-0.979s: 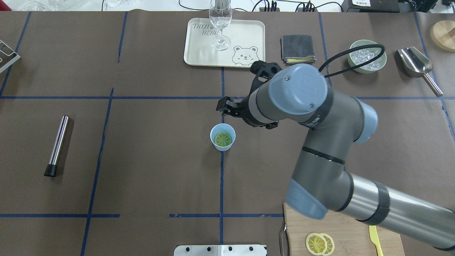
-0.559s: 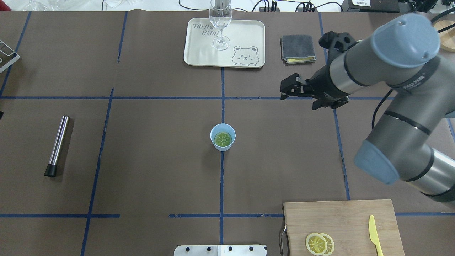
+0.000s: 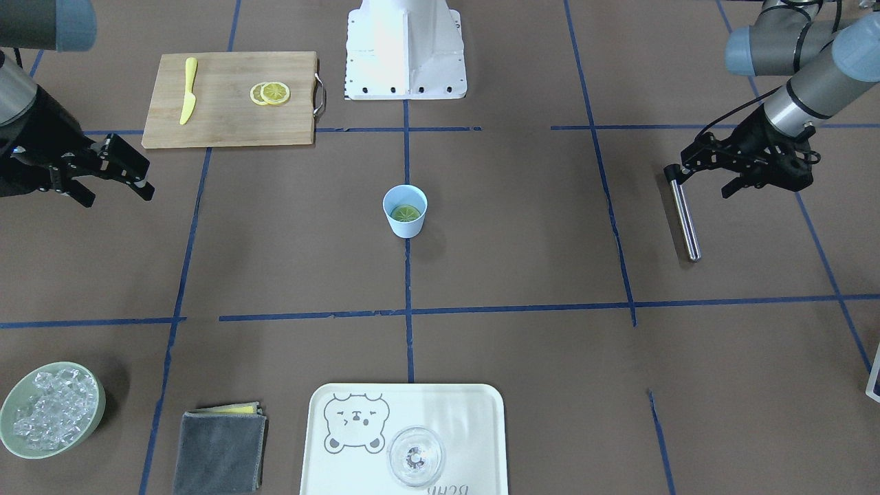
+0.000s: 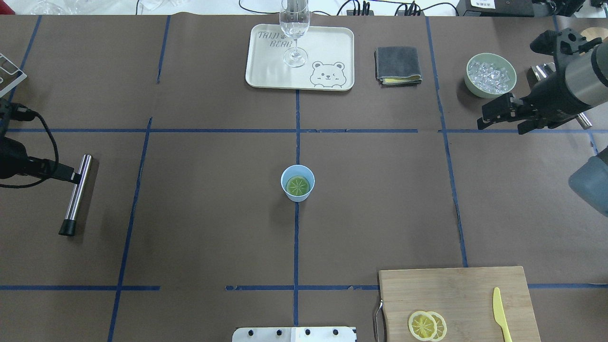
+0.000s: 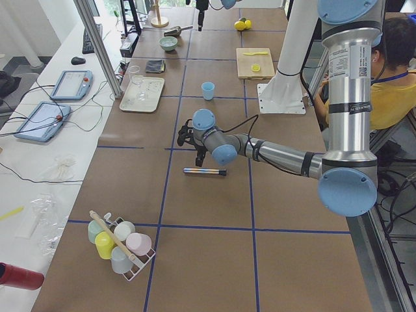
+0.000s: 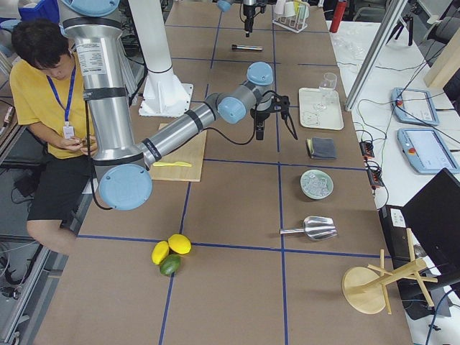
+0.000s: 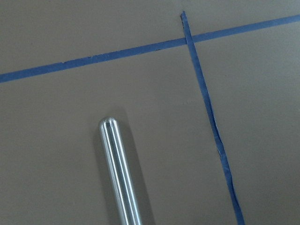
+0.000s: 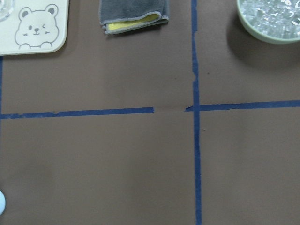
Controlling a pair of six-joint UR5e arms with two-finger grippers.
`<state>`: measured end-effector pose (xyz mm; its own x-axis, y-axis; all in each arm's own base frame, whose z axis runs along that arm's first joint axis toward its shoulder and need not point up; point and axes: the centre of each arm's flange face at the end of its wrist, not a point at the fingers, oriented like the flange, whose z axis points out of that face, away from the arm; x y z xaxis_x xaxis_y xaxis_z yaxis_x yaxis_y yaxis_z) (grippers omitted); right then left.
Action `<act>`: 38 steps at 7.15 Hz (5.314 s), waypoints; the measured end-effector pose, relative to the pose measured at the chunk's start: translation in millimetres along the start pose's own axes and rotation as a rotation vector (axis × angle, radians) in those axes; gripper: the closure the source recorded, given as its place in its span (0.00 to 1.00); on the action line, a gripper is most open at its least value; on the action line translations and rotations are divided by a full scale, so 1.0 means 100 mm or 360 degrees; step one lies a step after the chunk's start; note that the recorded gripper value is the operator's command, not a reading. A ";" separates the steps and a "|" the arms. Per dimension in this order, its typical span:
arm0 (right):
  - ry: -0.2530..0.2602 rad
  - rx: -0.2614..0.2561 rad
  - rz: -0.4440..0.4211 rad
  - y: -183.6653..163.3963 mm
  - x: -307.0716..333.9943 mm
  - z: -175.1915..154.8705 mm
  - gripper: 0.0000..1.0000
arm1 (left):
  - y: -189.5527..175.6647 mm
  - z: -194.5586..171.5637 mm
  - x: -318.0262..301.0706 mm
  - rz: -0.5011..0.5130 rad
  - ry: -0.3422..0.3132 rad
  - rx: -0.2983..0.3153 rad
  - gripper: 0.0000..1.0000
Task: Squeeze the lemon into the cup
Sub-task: 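Retract the right arm while the left arm reaches toward the steel muddler, then grasp the steel muddler upright with the left gripper, then lift the muddler with the left gripper and carry it over the cup, then press the muddler down into the cup onto the lemon slice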
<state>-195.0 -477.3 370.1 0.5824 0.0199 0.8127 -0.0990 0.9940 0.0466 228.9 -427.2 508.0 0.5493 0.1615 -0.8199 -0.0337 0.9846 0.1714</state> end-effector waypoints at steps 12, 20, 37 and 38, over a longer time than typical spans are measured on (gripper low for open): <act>0.0020 -0.0014 0.0002 0.09 0.25 -0.02 0.01 | -0.32 0.89 -0.18 -0.0214 -0.0284 -0.0107 1.00; 0.0032 -0.0020 0.0003 0.10 0.30 0.02 0.01 | -0.50 0.00 0.82 0.0126 -0.0175 0.0052 1.00; 0.0061 0.0023 0.0097 0.46 1.24 -0.04 0.00 | -0.07 0.34 4.62 0.0789 0.0172 0.1657 1.00; 0.0060 0.0021 0.0097 0.46 1.24 -0.04 0.00 | -0.03 0.42 4.69 0.0786 0.0160 0.1667 1.00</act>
<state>-124.2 -428.7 470.8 0.6048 0.0844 0.7919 -0.1458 0.9893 0.0058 521.9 -357.2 146.0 0.5989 0.5631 -0.5693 0.5071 0.2835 0.8139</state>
